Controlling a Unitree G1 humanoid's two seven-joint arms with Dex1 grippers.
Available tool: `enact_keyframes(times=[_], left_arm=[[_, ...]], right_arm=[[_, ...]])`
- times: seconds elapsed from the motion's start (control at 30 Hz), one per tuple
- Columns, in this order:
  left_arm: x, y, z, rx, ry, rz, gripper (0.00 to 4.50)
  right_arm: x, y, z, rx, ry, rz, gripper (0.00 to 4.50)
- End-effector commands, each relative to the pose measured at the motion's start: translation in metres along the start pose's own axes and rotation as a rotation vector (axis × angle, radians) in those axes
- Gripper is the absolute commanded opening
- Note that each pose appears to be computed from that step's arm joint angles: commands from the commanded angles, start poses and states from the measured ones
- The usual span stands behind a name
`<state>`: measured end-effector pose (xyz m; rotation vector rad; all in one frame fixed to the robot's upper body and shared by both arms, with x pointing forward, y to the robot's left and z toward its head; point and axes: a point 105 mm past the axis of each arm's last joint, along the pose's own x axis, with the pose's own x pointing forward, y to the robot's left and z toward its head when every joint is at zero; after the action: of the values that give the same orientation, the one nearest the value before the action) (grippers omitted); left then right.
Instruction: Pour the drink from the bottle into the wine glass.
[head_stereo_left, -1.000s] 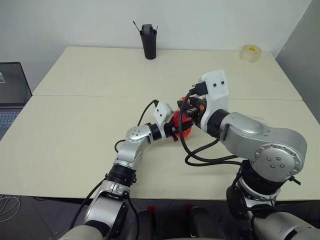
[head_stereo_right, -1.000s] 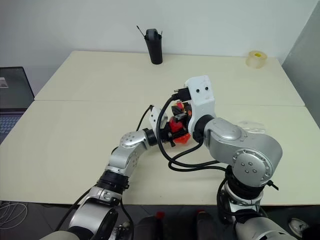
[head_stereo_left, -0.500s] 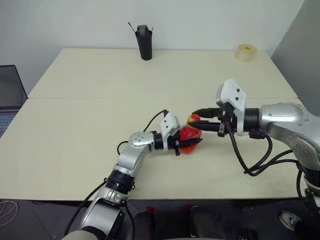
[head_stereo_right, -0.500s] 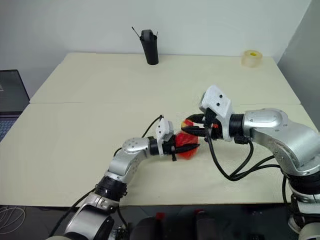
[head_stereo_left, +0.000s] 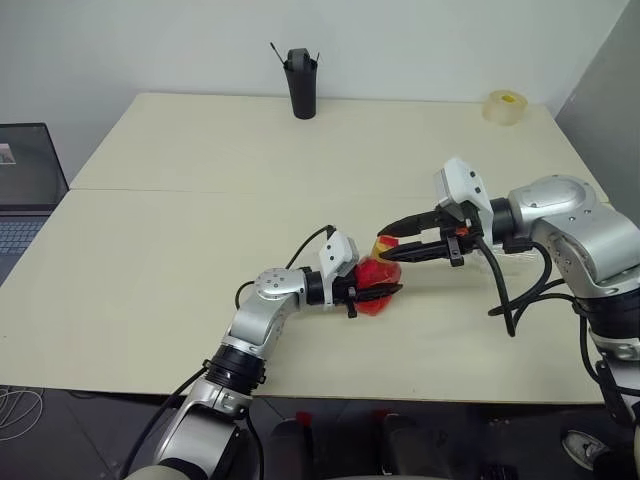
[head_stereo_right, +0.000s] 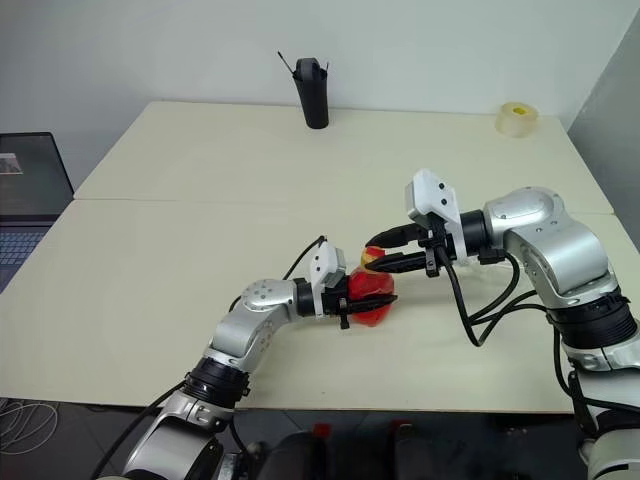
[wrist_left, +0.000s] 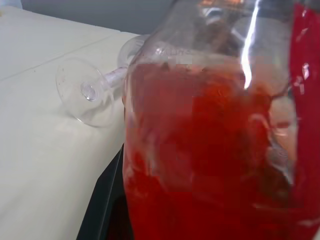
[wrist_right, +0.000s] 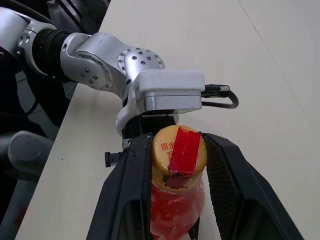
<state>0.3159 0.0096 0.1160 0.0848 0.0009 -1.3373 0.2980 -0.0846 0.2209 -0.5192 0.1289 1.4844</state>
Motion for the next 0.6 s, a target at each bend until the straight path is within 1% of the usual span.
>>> enact_keyframes(times=[0.03,0.1,0.23,0.33,0.37,0.5,0.6], left_arm=[[0.004,0.001,0.055,0.151,-0.182,0.022,1.53],[0.004,0.002,0.055,0.155,-0.184,0.027,1.53],[0.005,0.005,0.054,0.164,-0.187,0.034,1.48],[0.007,0.007,0.055,0.171,-0.194,0.044,1.47],[0.008,0.007,0.055,0.173,-0.196,0.046,1.47],[0.009,0.008,0.055,0.175,-0.206,0.055,1.47],[0.009,0.008,0.054,0.173,-0.206,0.055,1.47]], right_arm=[[0.011,0.017,-0.003,0.071,0.004,0.109,1.21],[0.007,0.018,0.007,0.088,-0.036,0.101,1.95],[-0.001,0.013,0.019,0.097,-0.082,0.015,3.21],[-0.011,0.009,0.030,0.091,-0.121,-0.100,4.36],[-0.015,0.007,0.034,0.086,-0.138,-0.159,4.50],[-0.030,0.003,0.054,0.149,-0.265,-0.360,4.50],[-0.030,0.010,0.054,0.189,-0.285,-0.493,4.50]])
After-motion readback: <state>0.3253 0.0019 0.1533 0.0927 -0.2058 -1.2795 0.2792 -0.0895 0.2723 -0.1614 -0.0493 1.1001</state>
